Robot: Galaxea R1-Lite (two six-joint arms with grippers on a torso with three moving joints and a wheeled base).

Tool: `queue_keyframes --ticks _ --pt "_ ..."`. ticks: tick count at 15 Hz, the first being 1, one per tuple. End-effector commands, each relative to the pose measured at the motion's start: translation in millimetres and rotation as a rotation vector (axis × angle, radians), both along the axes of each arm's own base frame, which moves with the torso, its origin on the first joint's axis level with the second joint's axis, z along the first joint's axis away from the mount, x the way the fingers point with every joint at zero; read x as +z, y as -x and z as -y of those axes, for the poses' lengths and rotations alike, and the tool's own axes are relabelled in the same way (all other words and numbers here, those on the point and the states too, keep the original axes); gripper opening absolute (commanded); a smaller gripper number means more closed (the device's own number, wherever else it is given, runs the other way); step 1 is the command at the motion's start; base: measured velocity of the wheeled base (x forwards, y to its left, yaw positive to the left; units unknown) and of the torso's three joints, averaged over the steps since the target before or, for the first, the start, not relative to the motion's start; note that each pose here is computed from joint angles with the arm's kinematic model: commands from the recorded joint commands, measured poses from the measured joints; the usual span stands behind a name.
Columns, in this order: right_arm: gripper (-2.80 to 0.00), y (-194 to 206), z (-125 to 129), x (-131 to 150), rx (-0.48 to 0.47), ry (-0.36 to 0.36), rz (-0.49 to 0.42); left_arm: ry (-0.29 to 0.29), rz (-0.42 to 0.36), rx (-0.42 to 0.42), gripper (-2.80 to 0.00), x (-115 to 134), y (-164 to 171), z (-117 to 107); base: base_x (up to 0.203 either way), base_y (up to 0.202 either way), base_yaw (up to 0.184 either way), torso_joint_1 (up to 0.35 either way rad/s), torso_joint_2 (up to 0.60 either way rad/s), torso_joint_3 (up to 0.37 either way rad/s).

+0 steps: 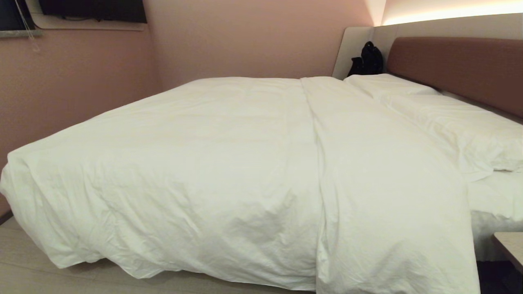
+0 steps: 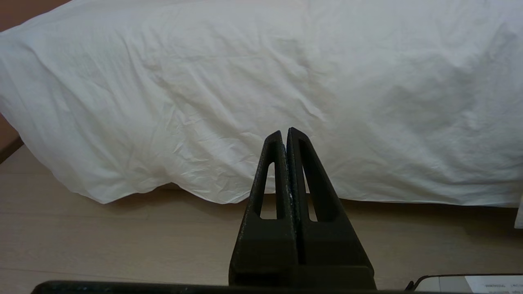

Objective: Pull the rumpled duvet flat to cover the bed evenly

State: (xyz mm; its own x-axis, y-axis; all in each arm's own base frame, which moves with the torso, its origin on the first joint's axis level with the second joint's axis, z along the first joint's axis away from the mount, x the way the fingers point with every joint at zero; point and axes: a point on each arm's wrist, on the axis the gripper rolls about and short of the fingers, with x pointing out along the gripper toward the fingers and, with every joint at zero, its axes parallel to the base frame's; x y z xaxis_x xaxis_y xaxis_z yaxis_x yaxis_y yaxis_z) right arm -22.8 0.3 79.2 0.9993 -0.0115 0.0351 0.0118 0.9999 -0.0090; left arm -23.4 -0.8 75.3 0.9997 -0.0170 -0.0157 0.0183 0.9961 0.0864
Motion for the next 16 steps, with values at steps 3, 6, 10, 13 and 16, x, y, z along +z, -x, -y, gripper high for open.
queue_keyframes --ticks 3,6,10,13,16 --pt "-2.80 0.1 0.0 0.1 0.001 0.000 0.002 0.001 0.000 0.002 -2.80 0.0 0.0 0.0 0.000 0.000 0.000 0.000 0.00 0.000" --pt "-2.80 0.1 0.0 0.1 0.001 0.000 0.002 0.001 0.000 0.002 -2.80 0.0 0.0 0.0 0.000 0.000 0.000 0.000 0.00 0.000" --pt "-2.80 0.1 0.0 0.1 0.001 0.000 0.002 0.001 0.002 0.002 -2.80 0.1 0.0 0.0 0.000 0.000 0.000 0.000 0.00 0.000" --pt "-2.80 0.1 0.0 0.1 0.001 0.000 0.002 0.007 0.002 0.002 -2.80 0.1 0.0 0.0 0.000 0.000 0.000 0.000 0.00 0.000" --pt "-2.80 0.1 0.0 0.1 0.001 0.000 0.002 0.006 0.002 0.002 -2.80 0.1 0.0 0.0 0.000 0.000 0.000 0.000 0.00 0.000"
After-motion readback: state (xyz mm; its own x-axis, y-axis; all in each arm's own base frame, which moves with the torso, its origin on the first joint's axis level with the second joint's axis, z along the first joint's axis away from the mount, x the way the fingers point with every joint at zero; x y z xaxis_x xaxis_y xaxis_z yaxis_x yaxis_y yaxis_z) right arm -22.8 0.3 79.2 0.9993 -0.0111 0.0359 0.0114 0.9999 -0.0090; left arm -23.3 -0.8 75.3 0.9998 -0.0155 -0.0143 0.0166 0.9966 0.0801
